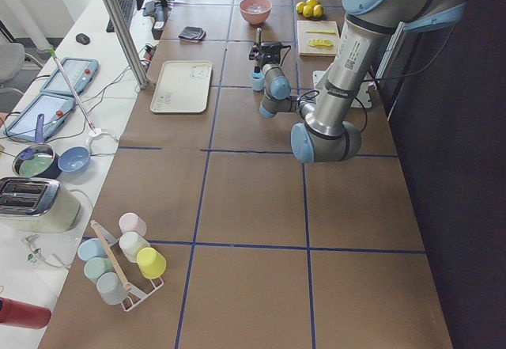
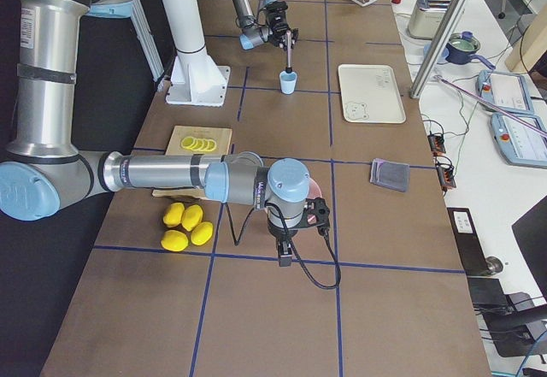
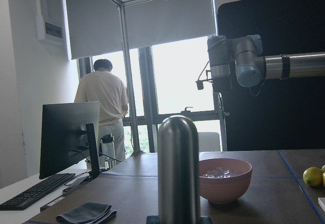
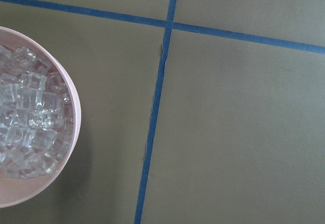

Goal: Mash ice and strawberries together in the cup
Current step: 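Press the pestle down into the cup with the left gripper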

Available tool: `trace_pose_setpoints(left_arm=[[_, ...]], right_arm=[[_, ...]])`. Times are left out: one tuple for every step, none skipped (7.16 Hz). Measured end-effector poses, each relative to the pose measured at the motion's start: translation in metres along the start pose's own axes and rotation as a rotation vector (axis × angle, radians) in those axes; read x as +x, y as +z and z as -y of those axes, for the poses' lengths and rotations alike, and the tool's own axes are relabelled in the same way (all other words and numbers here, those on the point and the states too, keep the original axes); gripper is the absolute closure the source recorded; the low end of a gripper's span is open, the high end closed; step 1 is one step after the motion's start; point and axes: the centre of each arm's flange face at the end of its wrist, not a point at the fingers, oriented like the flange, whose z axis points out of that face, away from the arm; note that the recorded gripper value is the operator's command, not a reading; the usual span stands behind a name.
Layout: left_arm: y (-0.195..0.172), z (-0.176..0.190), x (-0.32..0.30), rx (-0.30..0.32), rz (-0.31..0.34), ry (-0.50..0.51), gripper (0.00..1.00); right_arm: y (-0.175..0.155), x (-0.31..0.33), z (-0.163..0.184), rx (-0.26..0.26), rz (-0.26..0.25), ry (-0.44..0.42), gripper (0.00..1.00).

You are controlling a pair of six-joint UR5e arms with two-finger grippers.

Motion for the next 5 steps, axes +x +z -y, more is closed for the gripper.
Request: trace_pose_setpoints(left_arm=[[0.0, -0.008, 0.003, -0.013, 0.005, -0.005, 1.0], [0.0, -0.015, 0.007, -0.024, 0.008, -0.009, 1.0], [0.0, -0.022, 0.011, -0.035, 0.015, -0.015, 1.0], [-0.001, -0.03, 0.017, -0.046, 0.025, -0.02, 1.0], [-0.002, -0.034, 0.02, -0.053, 0.029, -0.02, 1.0]], right_arm=[[0.0, 0.0, 0.0, 0.0, 0.0, 0.0, 0.01], [0.0, 0.0, 0.0, 0.0, 0.0, 0.0, 0.01], [0.0, 0.0, 0.0, -0.001, 0.0, 0.001, 0.01], [0.0, 0.0, 0.0, -0.001, 0.0, 0.001, 0.01], [0.001, 0.001, 0.0, -0.002, 0.0, 0.002, 0.01]])
